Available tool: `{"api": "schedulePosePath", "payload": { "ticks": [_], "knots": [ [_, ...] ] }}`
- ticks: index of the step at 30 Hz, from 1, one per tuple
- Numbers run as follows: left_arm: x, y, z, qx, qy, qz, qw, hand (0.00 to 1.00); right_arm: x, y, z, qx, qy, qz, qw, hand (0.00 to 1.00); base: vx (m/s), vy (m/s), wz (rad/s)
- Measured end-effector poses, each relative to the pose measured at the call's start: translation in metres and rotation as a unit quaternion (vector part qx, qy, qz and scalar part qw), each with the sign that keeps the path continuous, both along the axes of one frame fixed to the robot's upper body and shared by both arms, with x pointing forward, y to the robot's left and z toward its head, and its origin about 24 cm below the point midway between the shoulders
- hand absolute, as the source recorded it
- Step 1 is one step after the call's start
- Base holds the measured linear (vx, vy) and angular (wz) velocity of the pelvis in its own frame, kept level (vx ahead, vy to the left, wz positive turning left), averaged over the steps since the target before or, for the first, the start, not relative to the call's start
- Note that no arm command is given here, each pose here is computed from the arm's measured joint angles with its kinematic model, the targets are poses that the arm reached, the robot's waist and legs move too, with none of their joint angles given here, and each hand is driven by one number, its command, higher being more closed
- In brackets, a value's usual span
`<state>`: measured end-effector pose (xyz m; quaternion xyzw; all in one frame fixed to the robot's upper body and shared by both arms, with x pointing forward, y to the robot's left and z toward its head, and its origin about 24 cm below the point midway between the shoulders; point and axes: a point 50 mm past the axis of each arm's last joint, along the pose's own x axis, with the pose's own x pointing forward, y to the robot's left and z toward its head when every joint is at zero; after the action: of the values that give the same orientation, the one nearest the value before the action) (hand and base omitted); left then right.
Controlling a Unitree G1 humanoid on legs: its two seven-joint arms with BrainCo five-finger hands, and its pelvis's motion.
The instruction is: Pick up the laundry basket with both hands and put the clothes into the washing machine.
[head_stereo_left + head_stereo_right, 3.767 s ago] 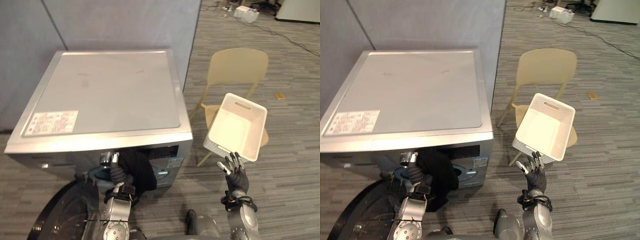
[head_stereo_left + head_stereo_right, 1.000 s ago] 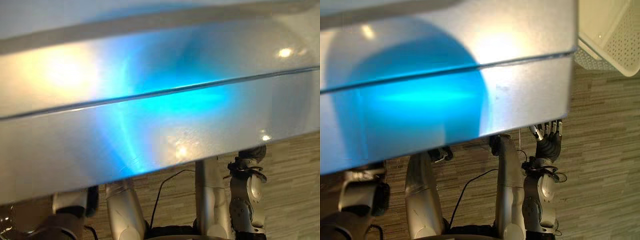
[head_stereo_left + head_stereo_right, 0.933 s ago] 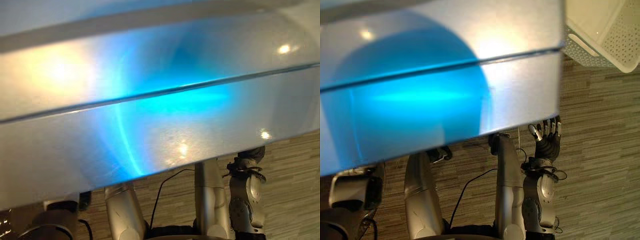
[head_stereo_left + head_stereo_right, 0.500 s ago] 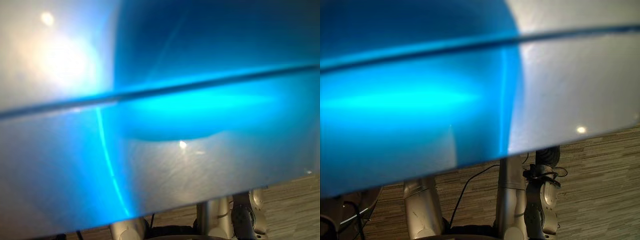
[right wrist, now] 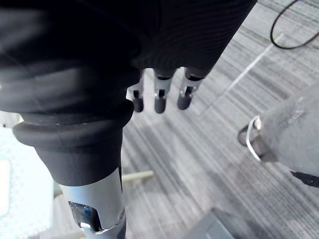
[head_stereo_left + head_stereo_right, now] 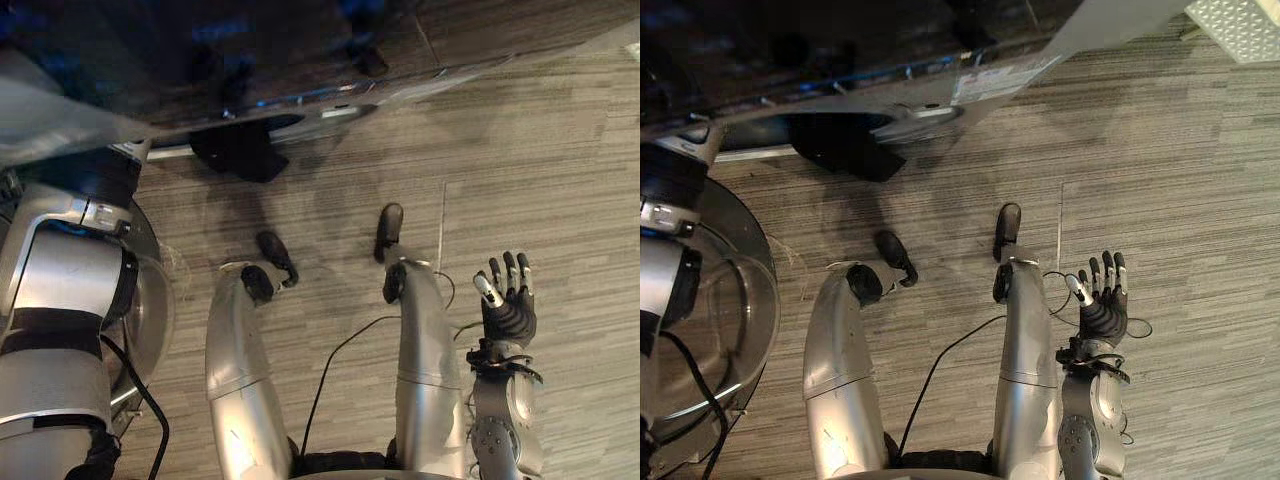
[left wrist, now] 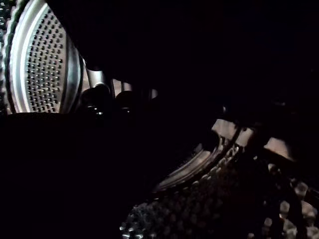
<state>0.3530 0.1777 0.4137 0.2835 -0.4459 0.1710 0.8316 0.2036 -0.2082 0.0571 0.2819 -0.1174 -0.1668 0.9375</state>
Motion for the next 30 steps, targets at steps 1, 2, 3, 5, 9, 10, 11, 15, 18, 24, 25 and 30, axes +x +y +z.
{"api": "schedulePosePath", "payload": {
  "ticks": [1, 2, 3, 5, 9, 10, 11, 15, 18, 24, 25, 30],
  "knots": [
    [-0.001, -0.001, 0.002, 0.008, -0.006, 0.007, 1.000, 1.00, 0.000, -0.001, 0.000, -0.001, 0.000, -0.001, 1.000, 0.00, -0.06, 0.043, -0.05],
    [-0.002, 0.000, 0.004, 0.011, -0.013, 0.015, 1.000, 1.00, 0.000, -0.001, 0.000, -0.001, 0.000, -0.002, 1.000, 0.00, -0.08, 0.053, -0.11],
    [-0.003, 0.003, 0.005, 0.007, -0.020, 0.028, 0.999, 1.00, -0.001, -0.003, 0.000, -0.002, 0.000, -0.005, 1.000, 0.00, -0.08, 0.053, -0.12],
    [-0.001, 0.010, 0.005, 0.011, -0.016, 0.053, 0.998, 0.00, -0.002, -0.006, 0.000, -0.003, 0.000, -0.013, 1.000, 0.00, -0.09, 0.057, -0.11],
    [0.001, 0.019, 0.007, 0.018, -0.003, 0.072, 0.997, 0.00, -0.002, -0.008, -0.001, -0.004, 0.003, -0.016, 1.000, 0.00, -0.09, 0.042, -0.11],
    [0.003, 0.021, 0.007, 0.022, 0.005, 0.079, 0.997, 0.00, -0.002, -0.007, -0.003, -0.003, 0.007, -0.016, 1.000, 0.00, -0.09, 0.025, -0.05],
    [0.005, 0.022, 0.005, 0.030, 0.017, 0.081, 0.996, 0.00, -0.002, -0.007, -0.004, -0.002, 0.010, -0.014, 1.000, 0.00, -0.09, 0.018, -0.03],
    [0.006, 0.022, 0.005, 0.047, 0.038, 0.074, 0.995, 0.00, -0.002, -0.006, -0.006, -0.001, 0.013, -0.011, 1.000, 0.00, -0.06, 0.002, -0.06],
    [0.006, 0.022, 0.006, 0.049, 0.044, 0.069, 0.995, 0.00, -0.002, -0.005, -0.007, 0.000, 0.014, -0.008, 1.000, 0.00, -0.03, 0.008, -0.03],
    [-0.003, 0.037, 0.020, -0.055, 0.025, 0.018, 0.998, 0.00, -0.006, 0.003, -0.013, 0.007, 0.031, 0.008, 0.999, 0.00, -0.06, 0.007, -0.01],
    [-0.003, 0.038, 0.021, -0.067, 0.025, 0.009, 0.997, 0.00, -0.006, 0.004, -0.014, 0.007, 0.032, 0.009, 0.999, 0.00, -0.07, 0.008, 0.01],
    [-0.005, 0.041, 0.024, -0.142, 0.024, -0.050, 0.988, 0.00, -0.005, 0.004, -0.014, 0.010, 0.034, 0.009, 0.999, 0.00, -0.05, 0.002, 0.02]
  ]
}}
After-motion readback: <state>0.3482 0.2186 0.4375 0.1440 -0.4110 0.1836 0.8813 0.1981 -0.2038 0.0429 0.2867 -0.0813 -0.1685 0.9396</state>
